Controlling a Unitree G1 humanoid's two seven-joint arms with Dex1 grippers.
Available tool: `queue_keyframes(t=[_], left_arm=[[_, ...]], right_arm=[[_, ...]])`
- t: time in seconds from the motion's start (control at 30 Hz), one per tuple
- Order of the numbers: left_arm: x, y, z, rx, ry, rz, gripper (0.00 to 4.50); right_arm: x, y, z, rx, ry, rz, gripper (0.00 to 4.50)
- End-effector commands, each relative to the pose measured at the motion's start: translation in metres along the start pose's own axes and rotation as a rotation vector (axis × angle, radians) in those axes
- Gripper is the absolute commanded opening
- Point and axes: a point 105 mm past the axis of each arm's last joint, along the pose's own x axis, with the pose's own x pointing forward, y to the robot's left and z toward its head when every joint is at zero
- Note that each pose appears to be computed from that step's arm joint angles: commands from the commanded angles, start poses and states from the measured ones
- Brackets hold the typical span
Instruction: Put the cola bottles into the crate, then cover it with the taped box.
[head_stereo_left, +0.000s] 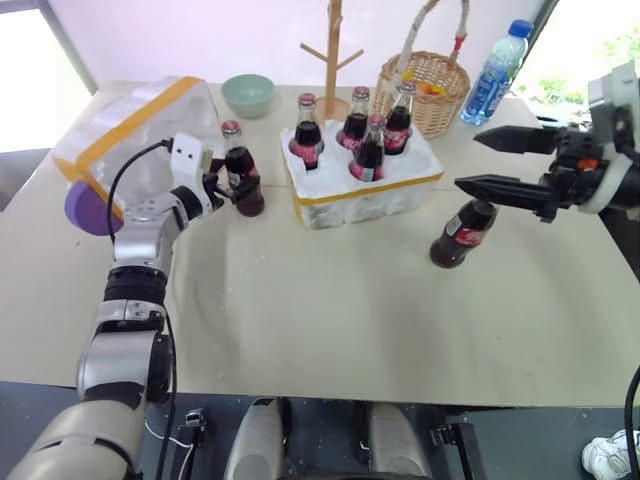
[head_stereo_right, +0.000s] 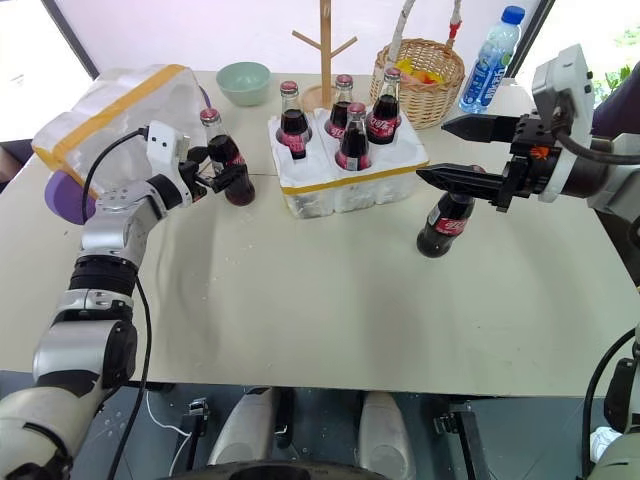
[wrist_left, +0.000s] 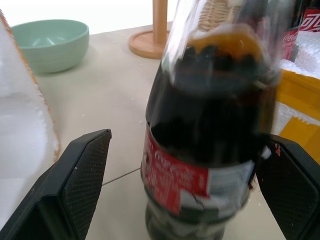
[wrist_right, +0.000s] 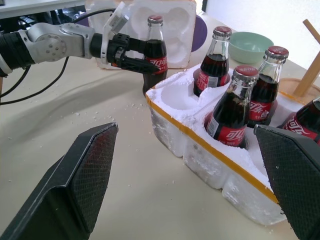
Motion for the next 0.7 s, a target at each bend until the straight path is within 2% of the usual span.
queue_keyframes(t=[0.03,0.1,0.23,0.47,0.6,0.7], left_arm=[[0.000,0.002,0.023,0.022,-0.074,-0.021,3.62],[-0.003,0.004,0.024,0.038,-0.070,-0.032,2.78],[-0.017,0.002,0.036,0.019,-0.084,-0.088,2.79],[-0.065,-0.045,0.091,-0.070,-0.173,-0.462,2.79],[-0.049,-0.054,0.132,-0.106,-0.283,-0.468,2.79],[-0.029,-0.062,0.148,-0.097,-0.327,-0.467,2.79]], right_arm=[[-0.005,0.005,0.016,-0.053,-0.037,-0.007,4.50],[-0.005,0.005,0.017,-0.051,-0.039,-0.007,4.50],[-0.006,0.005,0.016,-0.047,-0.039,-0.013,4.50],[-0.007,0.008,0.013,-0.038,-0.036,-0.013,4.50],[-0.007,0.008,0.012,-0.035,-0.039,-0.021,4.50],[-0.006,0.009,0.012,-0.033,-0.041,-0.028,4.50]])
